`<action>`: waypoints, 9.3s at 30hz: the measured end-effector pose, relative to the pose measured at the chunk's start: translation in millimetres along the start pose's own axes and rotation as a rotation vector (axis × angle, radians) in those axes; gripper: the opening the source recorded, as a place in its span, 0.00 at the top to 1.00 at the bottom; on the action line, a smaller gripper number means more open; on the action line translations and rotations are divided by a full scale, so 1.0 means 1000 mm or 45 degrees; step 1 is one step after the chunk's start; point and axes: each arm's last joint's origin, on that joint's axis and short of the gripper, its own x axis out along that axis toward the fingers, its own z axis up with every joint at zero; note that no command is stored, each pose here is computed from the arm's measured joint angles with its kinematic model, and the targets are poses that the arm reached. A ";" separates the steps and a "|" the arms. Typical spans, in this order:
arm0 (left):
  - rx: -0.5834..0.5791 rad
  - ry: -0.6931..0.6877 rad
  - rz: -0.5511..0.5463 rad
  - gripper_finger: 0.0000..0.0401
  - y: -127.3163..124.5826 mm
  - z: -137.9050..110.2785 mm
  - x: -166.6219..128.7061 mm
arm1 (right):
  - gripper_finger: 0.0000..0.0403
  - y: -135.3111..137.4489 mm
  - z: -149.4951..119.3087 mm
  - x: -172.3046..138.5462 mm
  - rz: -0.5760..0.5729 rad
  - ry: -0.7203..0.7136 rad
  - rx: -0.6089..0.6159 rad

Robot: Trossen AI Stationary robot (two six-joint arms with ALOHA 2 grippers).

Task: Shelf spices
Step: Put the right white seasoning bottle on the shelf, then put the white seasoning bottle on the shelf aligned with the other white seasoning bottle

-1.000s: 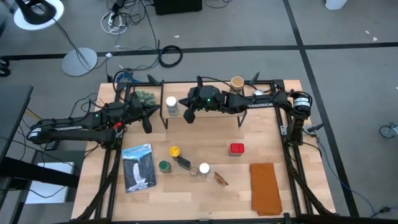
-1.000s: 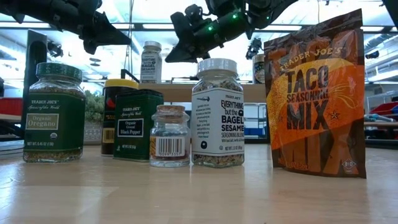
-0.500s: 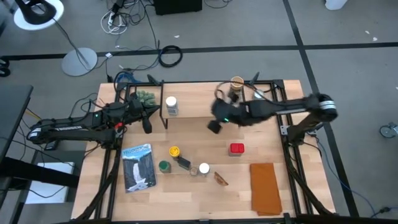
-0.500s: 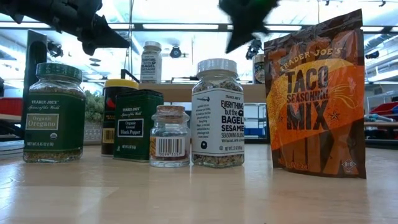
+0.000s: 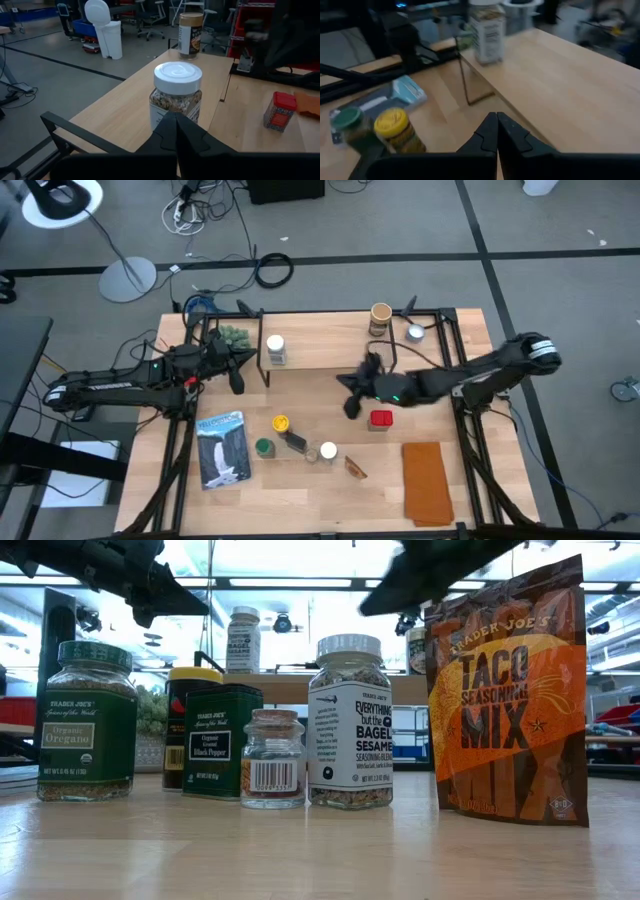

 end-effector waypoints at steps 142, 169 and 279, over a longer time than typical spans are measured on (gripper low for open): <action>-0.120 0.113 -0.551 1.00 -0.124 -0.037 -0.061 | 0.32 0.161 0.029 0.027 0.518 1.036 -0.933; -0.113 0.127 -0.556 1.00 -0.125 -0.039 -0.060 | 0.52 0.163 -0.016 0.061 0.564 1.245 -1.034; -0.108 0.135 -0.581 1.00 -0.126 -0.039 -0.060 | 0.23 0.081 -0.015 0.118 -0.231 1.270 0.432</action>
